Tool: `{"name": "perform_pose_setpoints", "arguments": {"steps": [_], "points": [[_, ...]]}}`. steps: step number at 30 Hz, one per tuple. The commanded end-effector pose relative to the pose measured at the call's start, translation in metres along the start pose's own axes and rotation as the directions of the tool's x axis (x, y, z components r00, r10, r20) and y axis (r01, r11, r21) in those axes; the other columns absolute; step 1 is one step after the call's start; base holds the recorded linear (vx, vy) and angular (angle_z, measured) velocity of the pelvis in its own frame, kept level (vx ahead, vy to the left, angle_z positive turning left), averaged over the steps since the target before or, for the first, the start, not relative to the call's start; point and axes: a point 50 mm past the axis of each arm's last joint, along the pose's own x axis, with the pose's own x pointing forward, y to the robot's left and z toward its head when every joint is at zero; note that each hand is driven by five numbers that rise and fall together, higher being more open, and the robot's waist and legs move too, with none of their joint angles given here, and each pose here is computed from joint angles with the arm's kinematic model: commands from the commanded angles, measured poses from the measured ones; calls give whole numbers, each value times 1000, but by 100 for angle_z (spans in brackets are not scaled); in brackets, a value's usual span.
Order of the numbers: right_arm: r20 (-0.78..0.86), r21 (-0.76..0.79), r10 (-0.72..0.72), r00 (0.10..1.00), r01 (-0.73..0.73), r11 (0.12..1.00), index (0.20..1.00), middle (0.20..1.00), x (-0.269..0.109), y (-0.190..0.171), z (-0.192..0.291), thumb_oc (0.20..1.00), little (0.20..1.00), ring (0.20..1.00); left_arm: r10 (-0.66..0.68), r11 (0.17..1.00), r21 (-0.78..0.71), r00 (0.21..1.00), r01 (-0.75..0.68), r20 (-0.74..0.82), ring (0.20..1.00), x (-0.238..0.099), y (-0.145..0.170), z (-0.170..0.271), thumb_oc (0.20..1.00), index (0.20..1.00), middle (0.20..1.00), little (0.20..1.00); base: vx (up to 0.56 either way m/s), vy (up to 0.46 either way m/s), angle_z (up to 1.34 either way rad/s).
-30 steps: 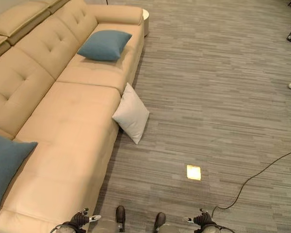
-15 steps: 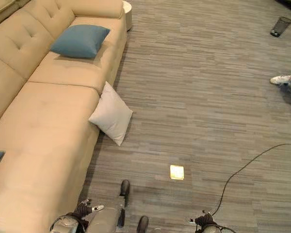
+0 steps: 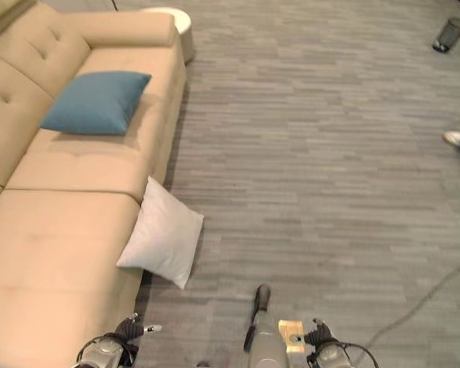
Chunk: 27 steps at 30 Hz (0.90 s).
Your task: Pick up all the scattered cushions and arrange them neatly on the sofa.
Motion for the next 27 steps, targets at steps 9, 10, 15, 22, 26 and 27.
{"name": "perform_pose_setpoints", "arguments": {"steps": [9,10,15,22,26,27], "points": [[18,49,-59,998,58,997,1000,1000,0,-14,-3,1000,1000,1000,-16,999,38,996,13,85,1000,1,-3,19,1000,1000,1000,1000,137,-248,18],[16,48,-61,998,60,997,1000,1000,0,-14,-4,1000,1000,1000,-19,999,45,997,15,75,1000,1,-4,16,1000,1000,1000,1000,267,-31,35],[11,36,-42,999,41,999,1000,1000,-2,-8,-7,1000,1000,1000,-16,999,44,999,14,44,1000,-1,-4,6,1000,1000,1000,1000,156,57,19],[29,2,-16,999,16,1000,1000,1000,-1,-4,0,1000,1000,1000,19,1000,20,999,-19,31,1000,-1,8,2,1000,1000,1000,1000,97,113,17],[72,21,-17,997,16,1000,1000,1000,1,-4,13,1000,1000,1000,35,999,17,998,-36,52,1000,-1,12,5,1000,1000,1000,1000,108,27,64],[79,21,-19,997,18,1000,1000,1000,1,-4,15,1000,1000,1000,34,999,22,998,-36,62,1000,0,12,8,1000,1000,1000,1000,118,-58,100]]}}
